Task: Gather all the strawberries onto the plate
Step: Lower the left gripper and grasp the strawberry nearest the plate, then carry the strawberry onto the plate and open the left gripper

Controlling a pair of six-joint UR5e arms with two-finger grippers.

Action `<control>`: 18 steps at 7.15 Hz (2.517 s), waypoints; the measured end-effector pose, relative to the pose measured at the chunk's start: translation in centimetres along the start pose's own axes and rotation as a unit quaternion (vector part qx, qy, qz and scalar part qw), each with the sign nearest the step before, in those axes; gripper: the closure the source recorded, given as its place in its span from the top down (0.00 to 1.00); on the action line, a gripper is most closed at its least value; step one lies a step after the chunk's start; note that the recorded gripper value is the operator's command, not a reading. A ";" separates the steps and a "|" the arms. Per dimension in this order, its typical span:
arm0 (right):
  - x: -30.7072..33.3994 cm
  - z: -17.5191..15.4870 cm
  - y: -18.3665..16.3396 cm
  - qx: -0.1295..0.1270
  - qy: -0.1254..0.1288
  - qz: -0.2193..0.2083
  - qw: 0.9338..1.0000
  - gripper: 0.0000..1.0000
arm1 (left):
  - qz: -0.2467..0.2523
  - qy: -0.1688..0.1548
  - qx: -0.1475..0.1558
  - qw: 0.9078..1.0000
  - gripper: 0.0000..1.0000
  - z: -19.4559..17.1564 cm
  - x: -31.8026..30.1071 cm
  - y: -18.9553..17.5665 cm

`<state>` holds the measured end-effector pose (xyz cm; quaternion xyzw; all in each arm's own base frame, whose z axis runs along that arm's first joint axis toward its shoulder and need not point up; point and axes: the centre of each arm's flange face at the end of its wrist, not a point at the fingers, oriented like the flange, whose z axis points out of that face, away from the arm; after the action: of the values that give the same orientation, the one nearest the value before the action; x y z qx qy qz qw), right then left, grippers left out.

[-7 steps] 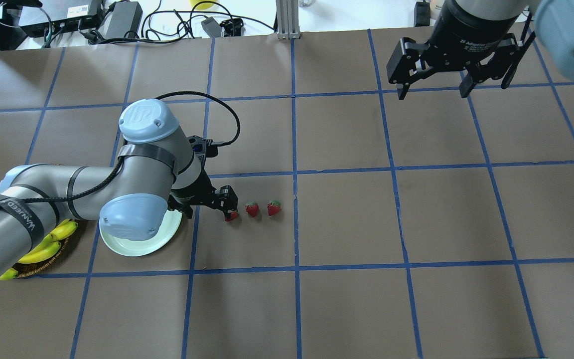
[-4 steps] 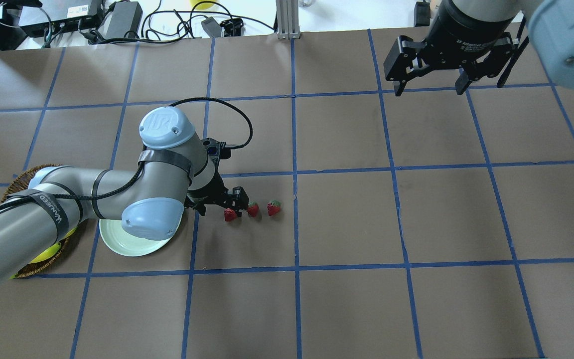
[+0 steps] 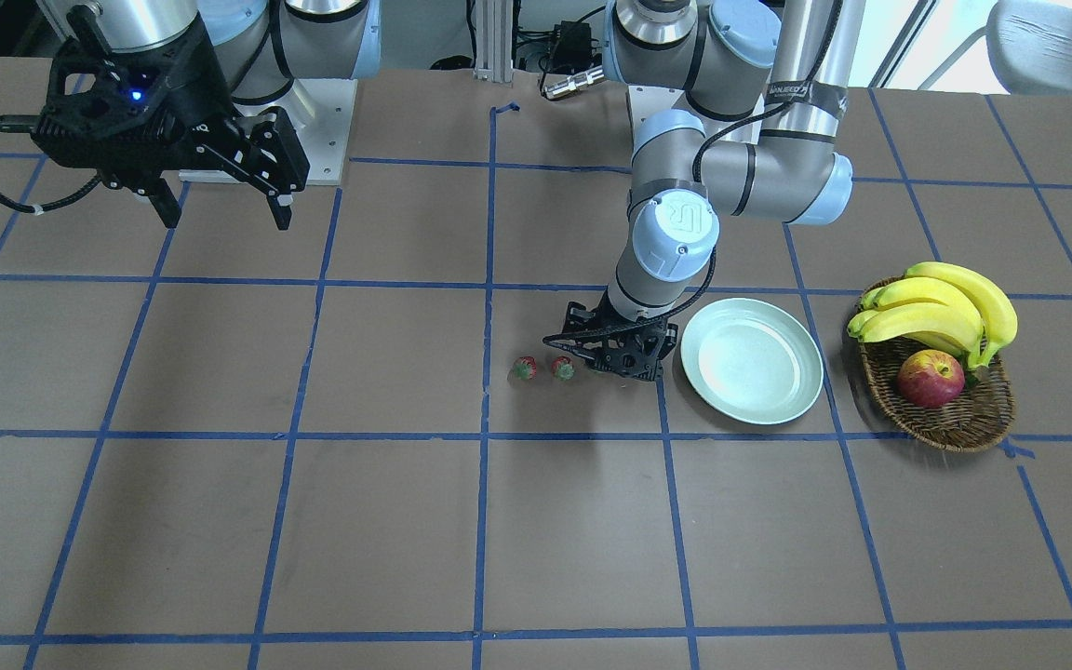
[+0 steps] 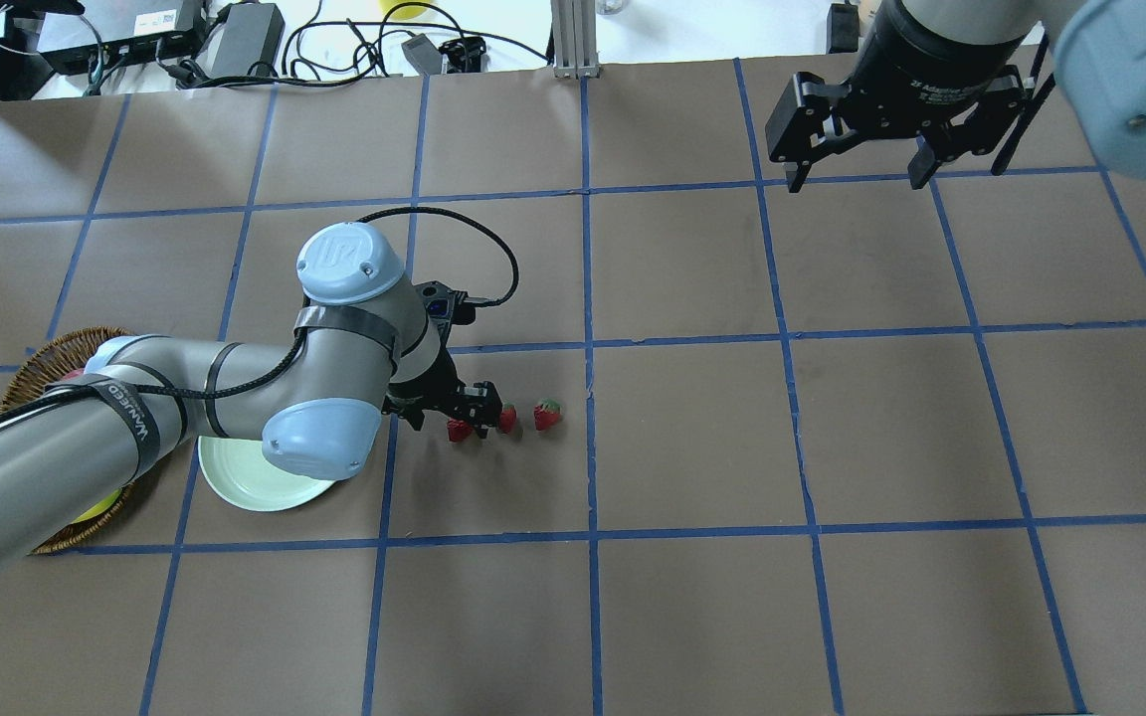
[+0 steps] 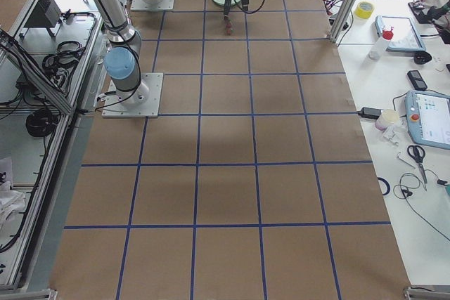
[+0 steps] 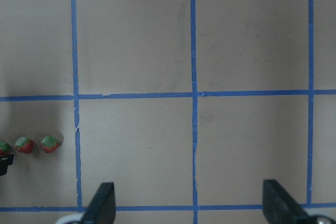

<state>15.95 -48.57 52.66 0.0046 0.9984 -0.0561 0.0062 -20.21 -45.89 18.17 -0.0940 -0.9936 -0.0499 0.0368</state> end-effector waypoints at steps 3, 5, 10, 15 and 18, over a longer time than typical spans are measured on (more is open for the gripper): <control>0.0 0.0 0.0 0.000 0.000 0.000 1.000 1.00 | 0.000 0.003 -0.007 1.000 0.00 0.8 0.0 -0.2; 0.0 0.0 0.0 0.000 -0.001 -0.002 1.000 1.00 | -0.002 0.006 0.004 1.000 0.00 -0.3 0.0 -0.6; 0.0 0.0 0.0 -0.001 -0.001 -0.002 1.000 1.00 | -0.031 -0.074 -0.046 0.996 0.00 -6.8 -10.5 -2.2; 0.0 0.0 0.0 -0.001 -0.001 -0.001 1.000 1.00 | -0.088 -0.047 -0.089 0.991 1.00 -4.6 -22.2 0.3; 0.0 0.0 0.1 -0.001 -0.001 0.000 1.000 1.00 | -0.096 -0.023 -0.058 0.993 1.00 -6.4 -17.9 -0.9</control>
<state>15.92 -48.50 52.64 0.0041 0.9985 -0.0547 0.0069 -2.41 -50.70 22.99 -0.0016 -0.9941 -0.1085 0.0031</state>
